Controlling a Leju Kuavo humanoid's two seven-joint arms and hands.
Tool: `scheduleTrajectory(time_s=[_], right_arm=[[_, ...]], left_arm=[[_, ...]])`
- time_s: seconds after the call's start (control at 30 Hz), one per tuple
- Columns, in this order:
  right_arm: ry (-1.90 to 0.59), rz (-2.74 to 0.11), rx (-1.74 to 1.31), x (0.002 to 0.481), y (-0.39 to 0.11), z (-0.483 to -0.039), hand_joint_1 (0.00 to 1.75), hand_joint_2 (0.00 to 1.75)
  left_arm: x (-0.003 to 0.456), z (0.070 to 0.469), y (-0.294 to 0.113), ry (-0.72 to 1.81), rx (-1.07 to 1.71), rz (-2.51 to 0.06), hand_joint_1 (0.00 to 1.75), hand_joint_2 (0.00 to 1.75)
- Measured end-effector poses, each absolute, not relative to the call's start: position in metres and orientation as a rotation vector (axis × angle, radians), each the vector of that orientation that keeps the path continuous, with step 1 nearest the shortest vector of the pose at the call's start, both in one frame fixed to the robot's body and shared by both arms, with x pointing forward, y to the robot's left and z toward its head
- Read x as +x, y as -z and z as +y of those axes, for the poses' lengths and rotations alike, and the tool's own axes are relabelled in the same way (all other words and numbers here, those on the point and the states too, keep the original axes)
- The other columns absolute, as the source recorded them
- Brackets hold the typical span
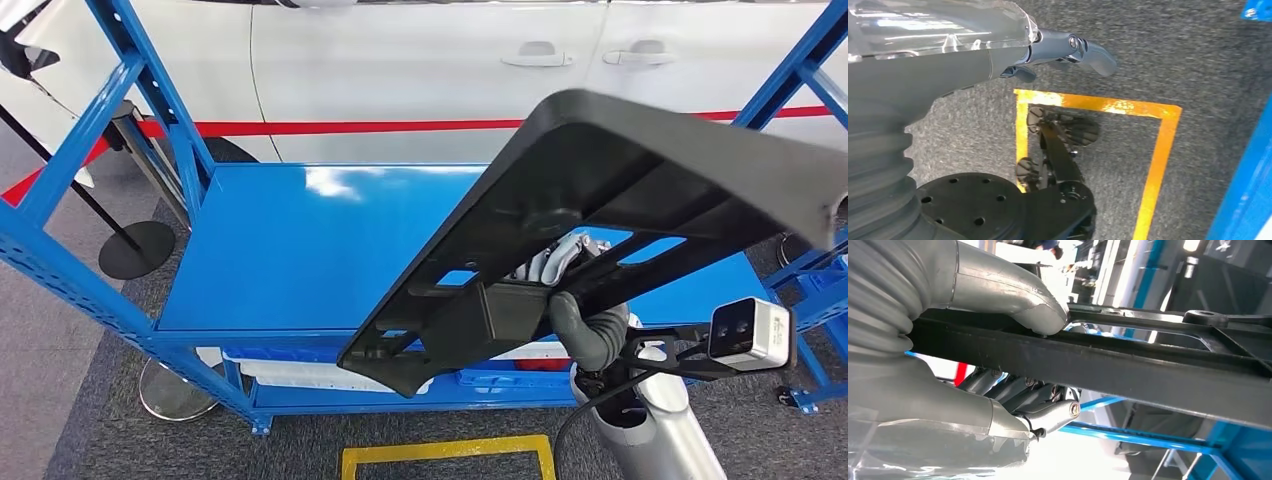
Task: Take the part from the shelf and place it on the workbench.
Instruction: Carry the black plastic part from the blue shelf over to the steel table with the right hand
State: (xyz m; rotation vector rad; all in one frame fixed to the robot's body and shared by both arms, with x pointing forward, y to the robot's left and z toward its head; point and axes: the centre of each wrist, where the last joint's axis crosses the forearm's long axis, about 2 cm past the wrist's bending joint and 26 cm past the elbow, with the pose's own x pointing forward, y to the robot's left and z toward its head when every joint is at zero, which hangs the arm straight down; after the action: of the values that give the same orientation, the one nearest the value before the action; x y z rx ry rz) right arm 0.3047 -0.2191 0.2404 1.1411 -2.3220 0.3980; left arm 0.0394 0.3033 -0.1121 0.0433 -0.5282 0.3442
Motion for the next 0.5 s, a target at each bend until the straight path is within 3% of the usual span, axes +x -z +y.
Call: scheduleTrajectory(time_s=[0.5], right_arm=[[-0.427,-2.325,1.087,0.2986,-0.2298,-0.2198,1.71,1.75]], left_arm=[[0.0371,0.3046,0.1123,-0.336,0.045,-0.533,0.00,1.75]])
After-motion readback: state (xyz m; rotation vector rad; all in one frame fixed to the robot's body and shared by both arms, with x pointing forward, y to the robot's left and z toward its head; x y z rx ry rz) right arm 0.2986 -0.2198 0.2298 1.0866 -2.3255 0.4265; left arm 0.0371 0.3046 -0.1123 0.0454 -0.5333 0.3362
